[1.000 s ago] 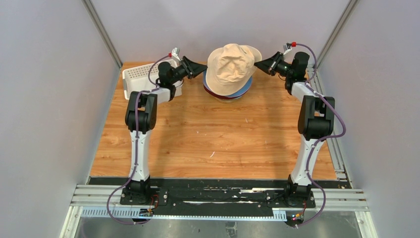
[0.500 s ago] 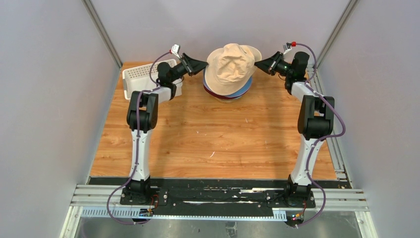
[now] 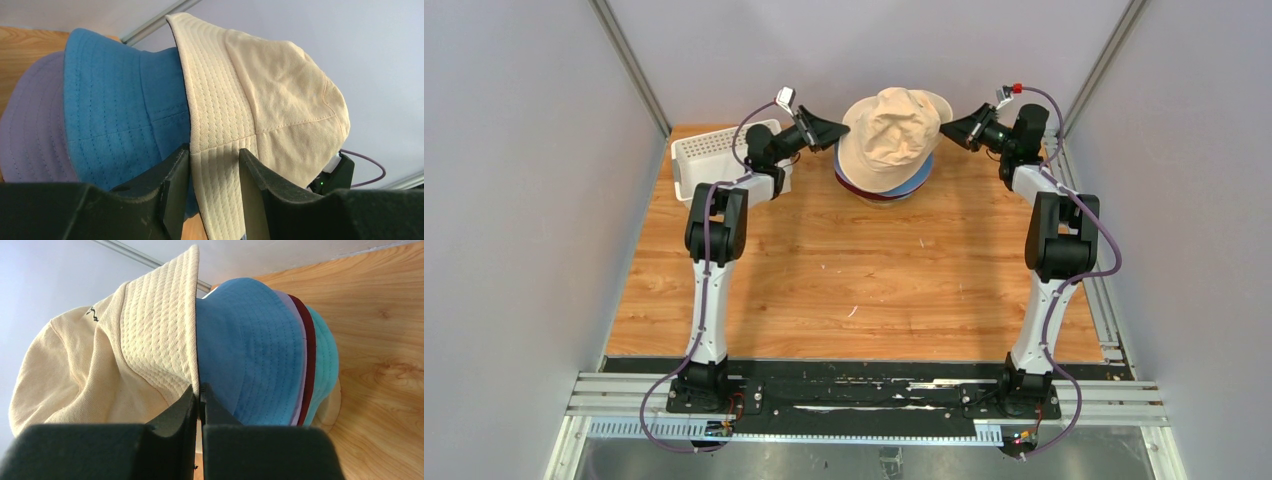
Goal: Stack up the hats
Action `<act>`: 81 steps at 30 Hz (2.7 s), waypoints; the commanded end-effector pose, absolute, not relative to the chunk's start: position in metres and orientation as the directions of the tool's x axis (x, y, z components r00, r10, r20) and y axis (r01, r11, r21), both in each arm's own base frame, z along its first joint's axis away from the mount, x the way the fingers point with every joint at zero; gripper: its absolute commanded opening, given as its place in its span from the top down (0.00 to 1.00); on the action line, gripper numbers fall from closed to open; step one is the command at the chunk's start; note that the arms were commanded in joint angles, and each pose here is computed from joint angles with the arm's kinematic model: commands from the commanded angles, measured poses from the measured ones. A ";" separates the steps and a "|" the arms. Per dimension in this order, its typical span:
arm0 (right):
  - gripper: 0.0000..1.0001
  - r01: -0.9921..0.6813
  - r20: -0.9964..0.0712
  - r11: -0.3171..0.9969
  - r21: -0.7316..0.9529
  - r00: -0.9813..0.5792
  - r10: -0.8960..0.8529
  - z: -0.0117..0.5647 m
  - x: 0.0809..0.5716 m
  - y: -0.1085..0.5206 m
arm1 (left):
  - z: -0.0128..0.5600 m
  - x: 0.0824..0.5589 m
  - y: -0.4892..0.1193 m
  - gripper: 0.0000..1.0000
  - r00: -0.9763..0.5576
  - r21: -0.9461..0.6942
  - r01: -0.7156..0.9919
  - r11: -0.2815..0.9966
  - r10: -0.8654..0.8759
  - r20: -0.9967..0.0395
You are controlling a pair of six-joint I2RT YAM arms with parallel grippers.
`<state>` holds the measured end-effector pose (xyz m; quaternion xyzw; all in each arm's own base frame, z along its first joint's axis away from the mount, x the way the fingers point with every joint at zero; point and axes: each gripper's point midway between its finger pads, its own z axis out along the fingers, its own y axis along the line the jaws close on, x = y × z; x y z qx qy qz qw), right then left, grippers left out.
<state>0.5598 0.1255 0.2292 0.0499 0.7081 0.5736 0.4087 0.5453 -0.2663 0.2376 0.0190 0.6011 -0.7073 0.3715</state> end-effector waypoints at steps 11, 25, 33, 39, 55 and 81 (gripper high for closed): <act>0.99 -0.447 -0.555 0.332 0.831 -0.624 0.550 0.246 0.565 0.119 | 0.242 0.547 -0.273 1.00 -0.721 -0.818 0.572 -0.057 -0.511 -0.468; 1.00 -0.425 -0.537 0.329 0.843 -0.640 0.550 0.231 0.571 0.118 | 0.247 0.589 -0.256 1.00 -0.644 -0.876 0.481 0.038 -0.662 -0.383; 0.99 -0.405 -0.519 0.325 0.855 -0.656 0.548 0.217 0.571 0.119 | 0.220 0.600 -0.255 1.00 -0.655 -0.910 0.403 0.100 -0.663 -0.363; 0.99 -0.383 -0.505 0.329 0.863 -0.670 0.544 0.200 0.567 0.119 | 0.201 0.595 -0.255 1.00 -0.669 -0.923 0.369 0.112 -0.657 -0.347; 0.99 -0.269 -0.454 0.391 0.880 -0.717 0.529 0.137 0.553 0.116 | 0.185 0.582 -0.250 1.00 -0.682 -0.929 0.349 0.121 -0.647 -0.340; 1.00 -0.231 -0.455 0.441 0.867 -0.727 0.514 0.120 0.542 0.114 | 0.129 0.558 -0.220 1.00 -0.676 -0.942 0.263 0.207 -0.657 -0.333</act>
